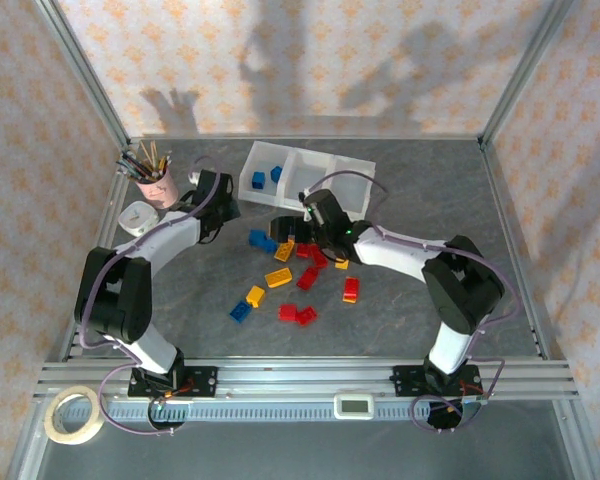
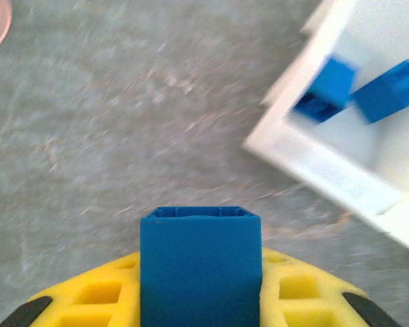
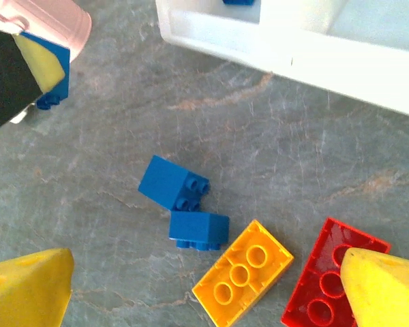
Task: Sort the legos into containers by color
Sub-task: Pick up the lego from the middle-left of the table, then place the lego in the container.
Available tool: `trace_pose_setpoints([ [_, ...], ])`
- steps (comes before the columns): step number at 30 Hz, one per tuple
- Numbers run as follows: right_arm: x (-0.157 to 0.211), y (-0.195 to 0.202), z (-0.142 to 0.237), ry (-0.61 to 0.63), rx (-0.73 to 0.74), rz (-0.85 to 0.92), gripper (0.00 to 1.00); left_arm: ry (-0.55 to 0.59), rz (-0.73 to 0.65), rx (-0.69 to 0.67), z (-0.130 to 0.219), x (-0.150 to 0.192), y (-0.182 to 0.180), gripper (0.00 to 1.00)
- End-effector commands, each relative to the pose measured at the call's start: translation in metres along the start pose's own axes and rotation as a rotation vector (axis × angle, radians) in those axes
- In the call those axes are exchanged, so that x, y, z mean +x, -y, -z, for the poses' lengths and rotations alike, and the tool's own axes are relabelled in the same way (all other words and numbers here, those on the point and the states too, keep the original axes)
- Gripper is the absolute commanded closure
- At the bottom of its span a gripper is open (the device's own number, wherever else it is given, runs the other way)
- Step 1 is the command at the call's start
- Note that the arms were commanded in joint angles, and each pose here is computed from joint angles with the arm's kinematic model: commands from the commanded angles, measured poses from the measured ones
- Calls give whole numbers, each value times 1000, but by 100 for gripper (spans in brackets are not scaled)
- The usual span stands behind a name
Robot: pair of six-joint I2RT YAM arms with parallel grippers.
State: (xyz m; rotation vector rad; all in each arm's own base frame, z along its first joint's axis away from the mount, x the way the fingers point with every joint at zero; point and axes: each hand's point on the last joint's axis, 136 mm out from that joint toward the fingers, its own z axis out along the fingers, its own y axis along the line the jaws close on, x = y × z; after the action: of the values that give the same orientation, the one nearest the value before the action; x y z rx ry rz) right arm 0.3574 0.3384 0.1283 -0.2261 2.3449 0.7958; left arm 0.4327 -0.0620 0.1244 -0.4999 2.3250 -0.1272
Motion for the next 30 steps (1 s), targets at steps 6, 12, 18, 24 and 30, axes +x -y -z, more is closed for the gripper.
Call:
trace_pose_setpoints([
  [6,-55,21,20,126,66,-40,0,110,-49,74,16,-60,59,87],
  [12,-80,47,22,176,127,-77,0,143,-51,88,-15,-87,87,87],
  [18,-93,62,19,196,170,-79,0,91,-87,91,-67,-83,112,87],
  [24,-97,62,17,200,179,-65,0,39,-140,24,-109,-73,115,80],
  [30,-100,59,20,203,174,-53,0,31,-152,40,-109,-73,121,56],
])
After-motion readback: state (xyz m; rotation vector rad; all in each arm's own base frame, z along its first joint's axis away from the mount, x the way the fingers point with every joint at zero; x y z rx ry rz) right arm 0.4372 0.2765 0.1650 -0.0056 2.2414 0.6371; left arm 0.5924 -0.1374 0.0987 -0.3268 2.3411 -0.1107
